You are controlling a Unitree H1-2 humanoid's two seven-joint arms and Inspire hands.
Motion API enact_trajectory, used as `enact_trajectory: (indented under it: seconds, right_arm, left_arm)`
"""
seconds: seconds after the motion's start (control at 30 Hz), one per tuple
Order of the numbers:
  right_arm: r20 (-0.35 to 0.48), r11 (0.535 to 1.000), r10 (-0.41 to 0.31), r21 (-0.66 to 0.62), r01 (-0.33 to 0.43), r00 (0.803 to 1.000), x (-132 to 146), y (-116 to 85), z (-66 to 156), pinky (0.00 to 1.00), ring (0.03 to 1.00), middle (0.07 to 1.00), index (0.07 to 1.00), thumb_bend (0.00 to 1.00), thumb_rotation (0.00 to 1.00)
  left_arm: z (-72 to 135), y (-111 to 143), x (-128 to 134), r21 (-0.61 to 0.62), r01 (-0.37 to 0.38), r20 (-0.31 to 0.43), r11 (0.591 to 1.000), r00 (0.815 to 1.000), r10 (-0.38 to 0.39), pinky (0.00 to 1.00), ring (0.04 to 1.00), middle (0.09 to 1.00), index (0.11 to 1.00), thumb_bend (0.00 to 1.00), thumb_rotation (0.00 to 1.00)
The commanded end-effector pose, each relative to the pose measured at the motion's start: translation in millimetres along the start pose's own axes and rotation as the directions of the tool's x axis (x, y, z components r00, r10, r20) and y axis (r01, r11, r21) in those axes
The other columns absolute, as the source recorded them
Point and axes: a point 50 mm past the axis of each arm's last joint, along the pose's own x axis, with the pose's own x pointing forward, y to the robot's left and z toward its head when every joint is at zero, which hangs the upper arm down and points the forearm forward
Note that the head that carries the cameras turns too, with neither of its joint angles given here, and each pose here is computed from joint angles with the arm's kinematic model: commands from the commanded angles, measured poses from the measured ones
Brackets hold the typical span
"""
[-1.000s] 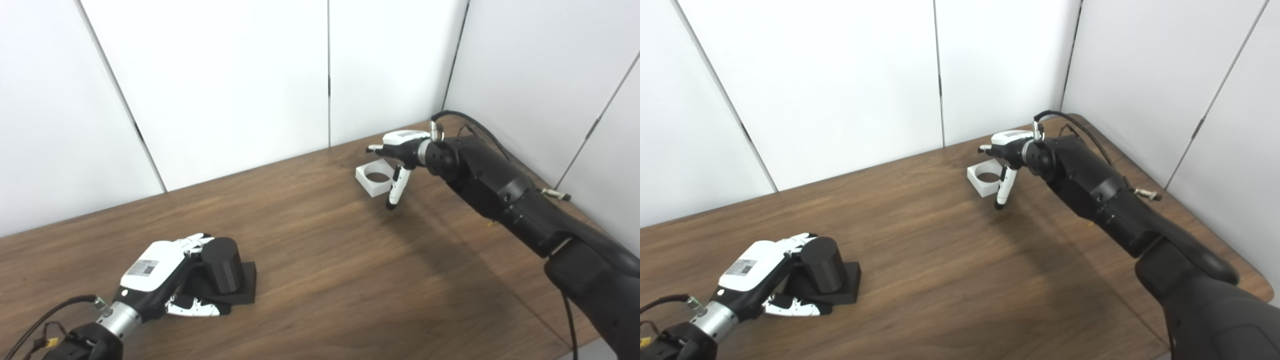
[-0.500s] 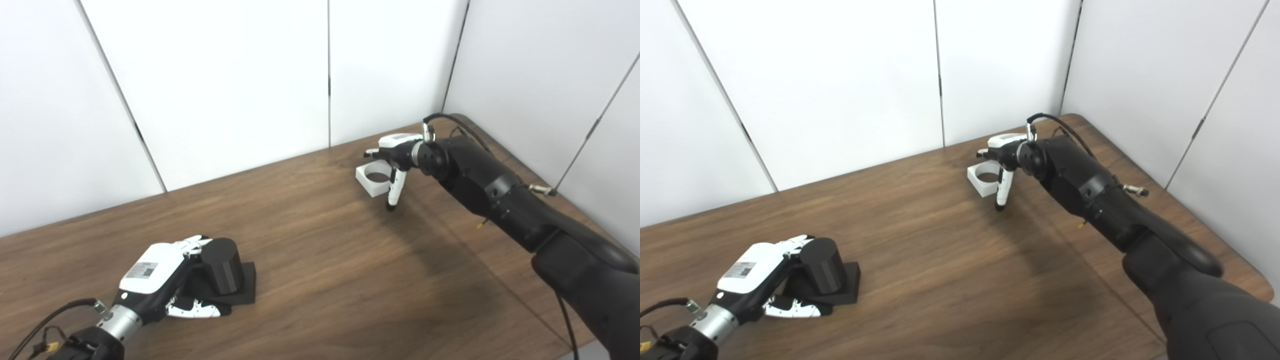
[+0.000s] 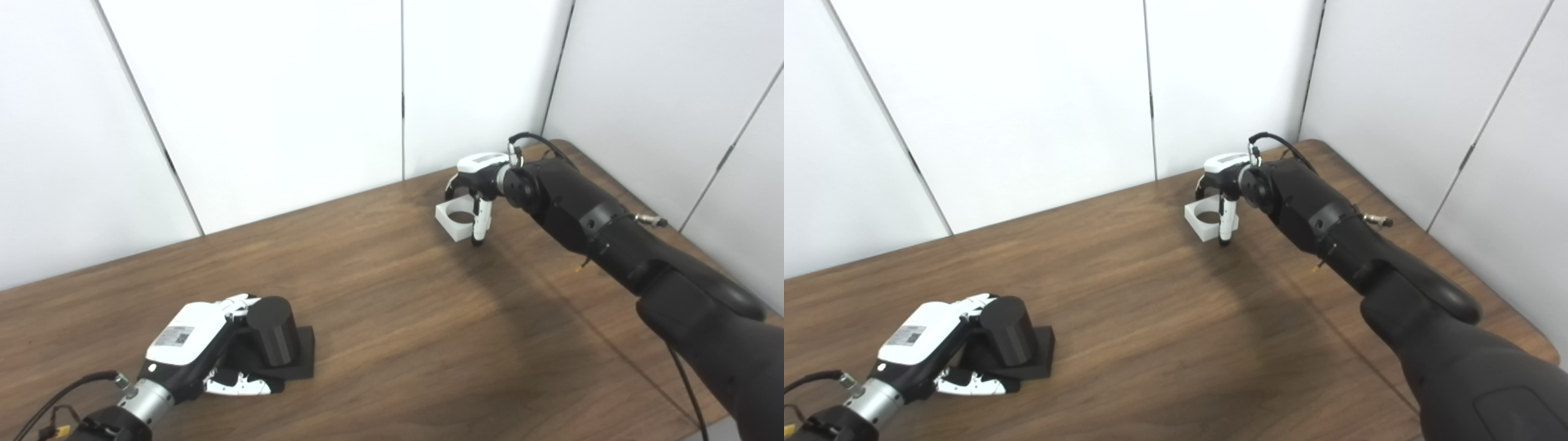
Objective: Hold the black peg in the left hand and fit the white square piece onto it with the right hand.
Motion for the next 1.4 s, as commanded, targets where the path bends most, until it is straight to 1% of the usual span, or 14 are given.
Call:
enact_trajectory:
  seconds: [0.0, 0.03, 0.07, 0.13, 0.3, 0.43, 0.6, 0.7, 0.77, 0.9, 1.0, 1.17, 1.3, 1.37]
  right_arm:
    - [-0.001, 0.999, -0.03, -0.022, 0.03, 1.0, 0, -17, -4, 0.77, 0.898, 0.903, 0.683, 0.76, 0.14]
    - [0.004, 0.999, -0.04, -0.021, 0.04, 0.999, 0, -16, -6, 0.77, 0.886, 0.886, 0.591, 0.64, 0.14]
    - [0.007, 0.999, -0.047, -0.021, 0.047, 0.999, 0, -16, -6, 0.76, 0.869, 0.868, 0.532, 0.57, 0.14]
    - [0.012, 0.998, -0.061, -0.023, 0.061, 0.998, -1, -15, -8, 0.75, 0.856, 0.853, 0.501, 0.53, 0.14]
    - [0.018, 0.995, -0.089, -0.041, 0.09, 0.996, -4, -15, -12, 0.74, 0.834, 0.827, 0.486, 0.52, 0.13]
    - [0.058, 0.99, -0.127, -0.062, 0.13, 0.99, -7, -13, -14, 0.7, 0.798, 0.787, 0.485, 0.52, 0.13]
    - [0.1, 0.978, -0.187, -0.075, 0.195, 0.977, -10, -10, -16, 0.66, 0.77, 0.756, 0.482, 0.52, 0.13]
    - [0.123, 0.969, -0.229, -0.068, 0.239, 0.966, -11, -8, -18, 0.65, 0.756, 0.741, 0.481, 0.52, 0.13]
    - [0.131, 0.964, -0.247, -0.068, 0.257, 0.96, -13, -9, -19, 0.65, 0.754, 0.737, 0.48, 0.52, 0.13]
    - [0.152, 0.957, -0.273, -0.059, 0.284, 0.95, -18, -14, -19, 0.7, 0.784, 0.743, 0.479, 0.52, 0.13]
    - [0.185, 0.947, -0.304, -0.044, 0.317, 0.934, -25, -19, -17, 0.7, 0.78, 0.742, 0.48, 0.52, 0.13]
    - [0.237, 0.932, -0.347, -0.025, 0.363, 0.907, -37, -29, -10, 0.69, 0.768, 0.735, 0.48, 0.52, 0.13]
    - [0.292, 0.92, -0.379, 0.02, 0.391, 0.878, -46, -37, -4, 0.68, 0.76, 0.728, 0.481, 0.52, 0.13]
    - [0.322, 0.915, -0.392, 0.042, 0.4, 0.862, -50, -40, -1, 0.7, 0.764, 0.728, 0.481, 0.52, 0.13]
  left_arm:
    - [-3, -50, -33, 0.022, 0.28, -0.037, 0.96, 0.96, -0.279, 0.82, 0.89, 0.848, 0.491, 0.52, 0.07]
    - [-3, -50, -33, 0.021, 0.279, -0.037, 0.96, 0.96, -0.278, 0.82, 0.89, 0.848, 0.491, 0.52, 0.07]
    - [-3, -49, -33, 0.019, 0.278, -0.037, 0.96, 0.96, -0.277, 0.82, 0.888, 0.846, 0.491, 0.52, 0.07]
    - [-2, -49, -33, 0.021, 0.279, -0.036, 0.96, 0.96, -0.279, 0.82, 0.887, 0.845, 0.491, 0.52, 0.07]
    - [-1, -45, -32, 0.019, 0.284, -0.042, 0.959, 0.958, -0.283, 0.82, 0.891, 0.848, 0.491, 0.52, 0.06]
    - [-2, -44, -33, 0.02, 0.285, -0.046, 0.958, 0.958, -0.284, 0.81, 0.887, 0.845, 0.491, 0.52, 0.07]
    - [-2, -42, -33, 0.025, 0.284, -0.045, 0.958, 0.958, -0.283, 0.81, 0.893, 0.847, 0.491, 0.52, 0.07]
    - [-3, -42, -33, 0.025, 0.282, -0.045, 0.959, 0.959, -0.281, 0.81, 0.893, 0.846, 0.491, 0.52, 0.07]
    - [-3, -42, -32, 0.024, 0.28, -0.047, 0.96, 0.959, -0.279, 0.81, 0.892, 0.844, 0.491, 0.52, 0.07]
    - [-2, -41, -30, 0.005, 0.27, -0.052, 0.963, 0.962, -0.27, 0.82, 0.89, 0.85, 0.491, 0.52, 0.07]
    - [0, -42, -27, 0.002, 0.273, -0.061, 0.962, 0.96, -0.272, 0.83, 0.893, 0.86, 0.491, 0.52, 0.07]
    - [2, -45, -21, 0.009, 0.294, -0.079, 0.956, 0.953, -0.293, 0.86, 0.908, 0.873, 0.492, 0.52, 0.07]
    - [4, -46, -15, 0.003, 0.297, -0.093, 0.955, 0.951, -0.295, 0.87, 0.92, 0.885, 0.493, 0.52, 0.07]
    - [6, -47, -12, 0.003, 0.296, -0.092, 0.955, 0.951, -0.295, 0.87, 0.921, 0.887, 0.493, 0.52, 0.07]
